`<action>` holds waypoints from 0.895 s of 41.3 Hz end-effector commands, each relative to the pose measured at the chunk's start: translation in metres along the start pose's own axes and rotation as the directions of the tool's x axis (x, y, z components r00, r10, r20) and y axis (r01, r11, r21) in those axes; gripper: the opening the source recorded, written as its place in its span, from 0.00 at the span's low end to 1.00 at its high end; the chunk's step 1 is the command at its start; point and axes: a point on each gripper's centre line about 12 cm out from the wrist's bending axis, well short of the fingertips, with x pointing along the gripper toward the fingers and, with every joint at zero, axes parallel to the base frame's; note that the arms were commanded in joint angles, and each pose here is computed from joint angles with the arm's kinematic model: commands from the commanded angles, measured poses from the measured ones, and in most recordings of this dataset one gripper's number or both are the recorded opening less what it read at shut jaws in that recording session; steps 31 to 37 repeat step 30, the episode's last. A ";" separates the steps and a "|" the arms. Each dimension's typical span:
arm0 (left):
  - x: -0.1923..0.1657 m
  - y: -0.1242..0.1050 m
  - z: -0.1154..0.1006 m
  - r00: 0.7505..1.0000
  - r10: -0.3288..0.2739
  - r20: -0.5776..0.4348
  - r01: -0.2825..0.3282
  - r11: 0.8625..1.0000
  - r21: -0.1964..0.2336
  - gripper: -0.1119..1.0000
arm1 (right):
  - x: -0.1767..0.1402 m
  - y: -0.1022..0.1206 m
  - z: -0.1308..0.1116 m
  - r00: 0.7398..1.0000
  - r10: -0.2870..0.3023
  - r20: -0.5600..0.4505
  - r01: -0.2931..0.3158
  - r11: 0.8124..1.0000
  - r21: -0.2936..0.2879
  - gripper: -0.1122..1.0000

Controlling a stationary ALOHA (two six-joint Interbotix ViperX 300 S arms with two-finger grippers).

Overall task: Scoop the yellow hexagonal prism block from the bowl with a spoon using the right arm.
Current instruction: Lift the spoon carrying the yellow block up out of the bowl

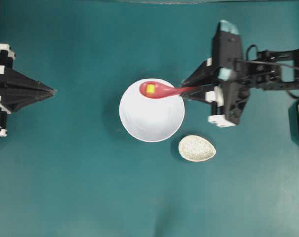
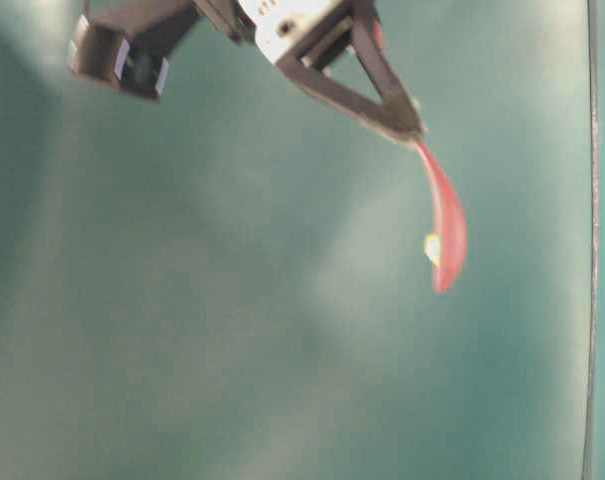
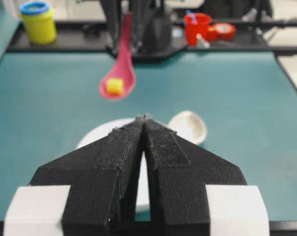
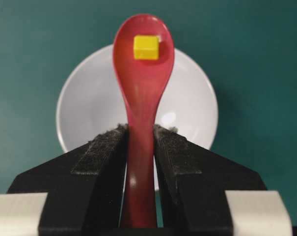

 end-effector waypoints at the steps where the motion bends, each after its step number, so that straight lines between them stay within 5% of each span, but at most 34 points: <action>1: 0.002 0.000 0.006 1.000 0.000 0.026 0.000 1.000 0.014 0.10 | -0.014 0.001 0.008 0.999 0.003 0.047 -0.003 1.000 -0.007 0.32; 37: 0.002 0.000 0.008 0.999 0.000 0.043 -0.001 1.000 0.012 0.10 | -0.024 0.001 0.007 0.997 -0.003 0.075 0.006 0.999 -0.038 0.32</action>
